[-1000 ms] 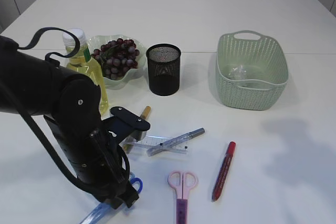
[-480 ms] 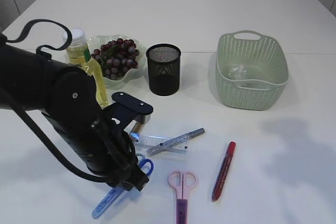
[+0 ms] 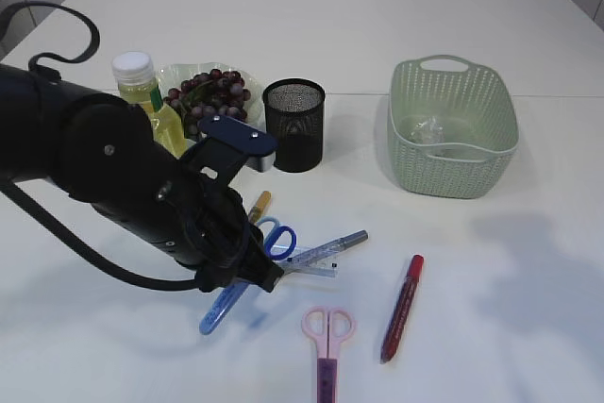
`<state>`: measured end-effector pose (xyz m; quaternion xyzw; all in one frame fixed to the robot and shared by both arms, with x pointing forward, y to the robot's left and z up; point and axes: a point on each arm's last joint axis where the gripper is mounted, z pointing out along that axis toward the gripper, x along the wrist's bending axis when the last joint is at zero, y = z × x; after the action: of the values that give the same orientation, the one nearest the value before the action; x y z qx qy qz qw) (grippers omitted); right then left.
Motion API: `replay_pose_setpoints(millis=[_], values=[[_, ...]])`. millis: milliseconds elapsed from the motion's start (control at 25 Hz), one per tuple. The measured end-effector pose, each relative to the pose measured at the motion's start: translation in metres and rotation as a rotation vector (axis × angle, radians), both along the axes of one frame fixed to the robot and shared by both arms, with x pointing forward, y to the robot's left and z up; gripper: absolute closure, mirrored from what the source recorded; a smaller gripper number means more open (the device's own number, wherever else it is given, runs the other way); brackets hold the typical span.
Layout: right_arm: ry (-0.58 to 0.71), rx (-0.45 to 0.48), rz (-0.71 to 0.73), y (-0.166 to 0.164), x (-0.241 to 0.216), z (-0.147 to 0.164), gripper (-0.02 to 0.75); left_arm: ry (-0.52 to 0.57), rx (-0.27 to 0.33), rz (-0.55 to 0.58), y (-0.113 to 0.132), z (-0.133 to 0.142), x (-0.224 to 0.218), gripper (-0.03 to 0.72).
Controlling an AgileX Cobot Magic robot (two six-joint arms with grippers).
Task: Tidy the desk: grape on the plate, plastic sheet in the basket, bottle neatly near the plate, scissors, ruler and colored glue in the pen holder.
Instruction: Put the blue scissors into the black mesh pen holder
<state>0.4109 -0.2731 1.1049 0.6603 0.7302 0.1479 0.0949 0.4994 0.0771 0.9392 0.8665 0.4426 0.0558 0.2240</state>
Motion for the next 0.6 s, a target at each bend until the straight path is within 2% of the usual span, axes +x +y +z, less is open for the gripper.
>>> replay_pose_setpoints(millis=[240, 600], values=[[-0.001, -0.004, 0.002, 0.000, 0.000, 0.000, 0.216, -0.072, -0.050, 0.006, -0.002, 0.015, 0.003, 0.515], [-0.001, -0.008, 0.001, -0.001, 0.000, 0.000, 0.216, -0.198, -0.151, 0.014, -0.019, 0.050, 0.025, 0.515]])
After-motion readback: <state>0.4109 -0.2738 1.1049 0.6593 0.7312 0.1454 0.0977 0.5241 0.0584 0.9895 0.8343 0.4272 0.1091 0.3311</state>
